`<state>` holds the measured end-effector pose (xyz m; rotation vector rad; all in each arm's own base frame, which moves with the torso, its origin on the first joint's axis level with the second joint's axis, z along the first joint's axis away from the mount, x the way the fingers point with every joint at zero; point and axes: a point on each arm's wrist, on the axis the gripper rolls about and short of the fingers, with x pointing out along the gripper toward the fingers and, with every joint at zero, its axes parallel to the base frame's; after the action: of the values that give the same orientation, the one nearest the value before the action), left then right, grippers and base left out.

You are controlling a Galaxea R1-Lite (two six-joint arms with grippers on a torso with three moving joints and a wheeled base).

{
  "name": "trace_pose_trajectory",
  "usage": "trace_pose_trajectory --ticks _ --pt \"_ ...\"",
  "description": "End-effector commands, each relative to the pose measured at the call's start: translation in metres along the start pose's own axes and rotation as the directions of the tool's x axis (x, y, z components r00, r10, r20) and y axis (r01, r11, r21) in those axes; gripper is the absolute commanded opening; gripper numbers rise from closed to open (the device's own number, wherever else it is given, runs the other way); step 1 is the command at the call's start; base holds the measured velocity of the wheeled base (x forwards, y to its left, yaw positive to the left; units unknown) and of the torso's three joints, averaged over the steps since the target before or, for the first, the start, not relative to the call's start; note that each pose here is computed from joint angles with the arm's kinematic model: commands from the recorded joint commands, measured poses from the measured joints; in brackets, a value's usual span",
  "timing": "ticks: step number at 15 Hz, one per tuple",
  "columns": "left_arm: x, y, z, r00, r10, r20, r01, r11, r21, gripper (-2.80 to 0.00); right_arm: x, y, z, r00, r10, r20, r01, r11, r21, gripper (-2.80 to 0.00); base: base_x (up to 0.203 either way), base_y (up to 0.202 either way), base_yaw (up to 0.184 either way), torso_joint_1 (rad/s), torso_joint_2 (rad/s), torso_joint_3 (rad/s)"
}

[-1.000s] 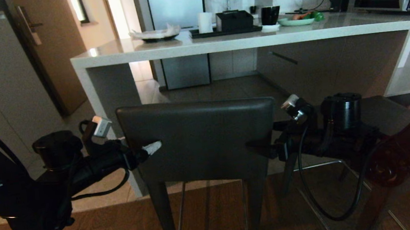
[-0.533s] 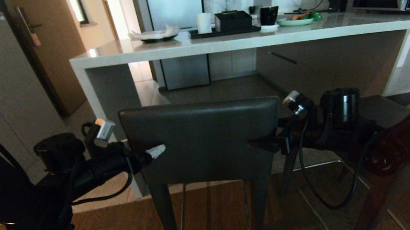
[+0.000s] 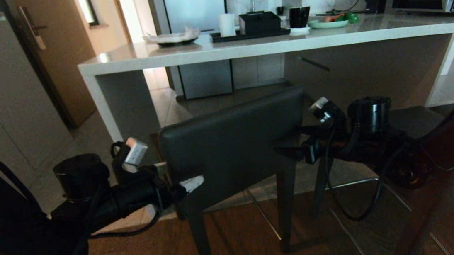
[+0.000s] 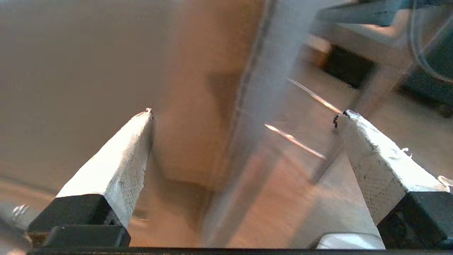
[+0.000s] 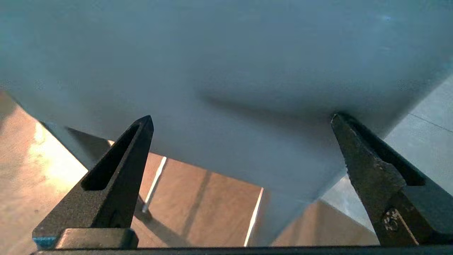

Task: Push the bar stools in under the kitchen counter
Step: Push the gray chair back under the dining table

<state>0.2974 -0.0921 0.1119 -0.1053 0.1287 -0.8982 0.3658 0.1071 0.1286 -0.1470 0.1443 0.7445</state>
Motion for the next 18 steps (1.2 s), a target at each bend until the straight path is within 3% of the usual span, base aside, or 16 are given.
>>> trace_pose_trajectory --ticks 1,6,11,13,16,18 --pt "-0.001 0.003 0.004 1.000 0.016 0.018 -0.016 1.000 0.010 0.00 -0.003 0.001 0.004 1.000 0.008 0.011 -0.008 1.000 -0.007 0.00 0.000 0.000 0.000 0.000 0.00 0.000" --pt "0.000 0.005 0.003 0.998 0.052 0.021 -0.052 0.999 0.008 0.00 0.000 -0.006 -0.001 1.000 0.000 0.006 0.000 1.000 -0.003 0.00 0.000 0.000 0.000 0.000 0.00 0.000" --pt "-0.003 0.000 -0.001 0.995 0.098 0.007 -0.098 0.995 -0.002 0.00 -0.005 -0.042 -0.004 0.999 -0.031 0.029 0.031 1.000 0.002 0.00 0.000 0.000 0.000 0.000 0.00 0.000" --pt "-0.006 -0.002 -0.003 0.992 0.127 0.001 -0.127 0.992 -0.008 0.00 -0.002 -0.052 -0.002 0.998 -0.005 0.055 0.006 1.000 -0.009 0.00 0.000 0.000 0.000 0.000 0.00 0.000" --pt "-0.003 0.001 -0.002 0.985 0.173 0.011 -0.173 0.985 -0.010 0.00 0.006 -0.052 0.003 0.991 0.100 0.091 -0.098 0.995 -0.027 0.00 0.000 0.000 0.000 0.000 0.00 0.000" --pt "-0.002 0.002 0.000 0.984 0.176 0.019 -0.176 0.984 -0.008 0.00 0.013 -0.053 0.006 0.987 0.118 0.109 -0.114 0.993 -0.042 0.00 0.000 0.000 0.000 0.000 0.00 0.000"
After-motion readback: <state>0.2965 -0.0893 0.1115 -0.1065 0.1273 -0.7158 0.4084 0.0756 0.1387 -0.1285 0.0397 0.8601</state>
